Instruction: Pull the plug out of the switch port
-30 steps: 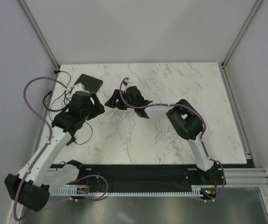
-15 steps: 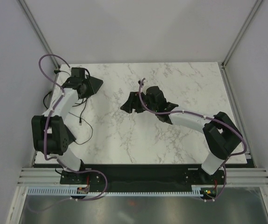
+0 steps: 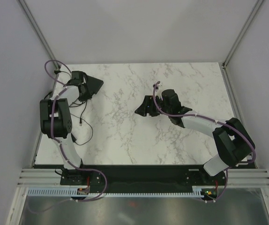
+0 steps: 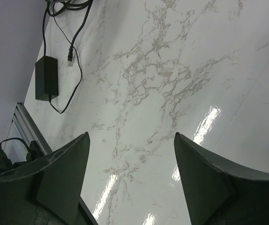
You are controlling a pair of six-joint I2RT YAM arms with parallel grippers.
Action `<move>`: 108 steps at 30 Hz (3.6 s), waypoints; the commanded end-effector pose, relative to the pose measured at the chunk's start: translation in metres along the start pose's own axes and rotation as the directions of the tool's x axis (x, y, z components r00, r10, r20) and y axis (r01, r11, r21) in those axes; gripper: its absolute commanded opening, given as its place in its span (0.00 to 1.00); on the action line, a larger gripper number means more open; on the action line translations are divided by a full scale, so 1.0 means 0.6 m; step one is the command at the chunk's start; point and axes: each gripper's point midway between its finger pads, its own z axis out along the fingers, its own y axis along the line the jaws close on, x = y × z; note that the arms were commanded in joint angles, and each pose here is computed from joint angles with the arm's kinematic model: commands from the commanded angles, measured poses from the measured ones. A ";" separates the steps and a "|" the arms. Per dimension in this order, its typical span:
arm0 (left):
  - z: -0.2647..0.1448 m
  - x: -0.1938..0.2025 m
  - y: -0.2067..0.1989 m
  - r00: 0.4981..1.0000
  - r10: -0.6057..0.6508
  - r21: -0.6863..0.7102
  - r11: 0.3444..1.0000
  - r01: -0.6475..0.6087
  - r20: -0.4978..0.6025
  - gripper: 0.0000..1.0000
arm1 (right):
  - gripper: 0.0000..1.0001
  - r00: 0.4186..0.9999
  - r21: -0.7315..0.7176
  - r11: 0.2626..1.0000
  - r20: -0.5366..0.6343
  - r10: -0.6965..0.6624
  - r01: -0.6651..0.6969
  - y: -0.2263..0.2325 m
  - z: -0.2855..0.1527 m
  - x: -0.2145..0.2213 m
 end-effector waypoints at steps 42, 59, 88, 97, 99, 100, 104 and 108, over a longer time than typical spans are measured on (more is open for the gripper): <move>-0.219 0.094 0.014 0.907 -0.413 0.142 0.906 0.399 0.084 0.03 | 0.81 1.000 -0.049 0.999 -0.018 0.013 -0.014 0.005 -0.006 0.017; -0.083 -0.215 -0.047 0.980 -0.057 0.218 0.976 0.013 0.193 0.63 | 0.81 0.999 -0.007 1.000 -0.047 -0.021 0.021 -0.007 -0.031 0.036; 0.062 -0.047 -0.001 0.996 0.081 0.144 0.987 -0.073 -0.046 0.34 | 0.82 0.996 0.014 1.000 -0.089 -0.012 0.013 -0.031 -0.022 0.062; 0.072 -0.006 0.016 0.991 0.088 0.107 0.991 -0.077 -0.100 0.33 | 0.82 0.996 -0.002 1.000 -0.088 0.001 -0.001 -0.027 -0.017 0.062; 0.072 -0.001 0.014 0.990 0.088 0.111 0.991 -0.076 -0.108 0.26 | 0.82 0.996 0.000 1.000 -0.087 0.002 -0.002 -0.028 -0.018 0.063; 0.073 0.001 0.015 0.990 0.084 0.109 0.991 -0.072 -0.111 0.23 | 0.82 0.996 0.000 1.000 -0.087 0.002 -0.002 -0.028 -0.018 0.063; 0.072 0.017 0.015 0.988 0.072 0.114 0.992 -0.056 -0.137 0.17 | 0.82 0.997 0.001 1.000 -0.081 -0.001 0.001 -0.028 -0.020 0.060; 0.065 0.027 0.018 0.987 0.062 0.106 0.993 -0.047 -0.151 0.11 | 0.82 0.997 -0.006 1.000 -0.076 0.000 -0.001 -0.024 -0.019 0.056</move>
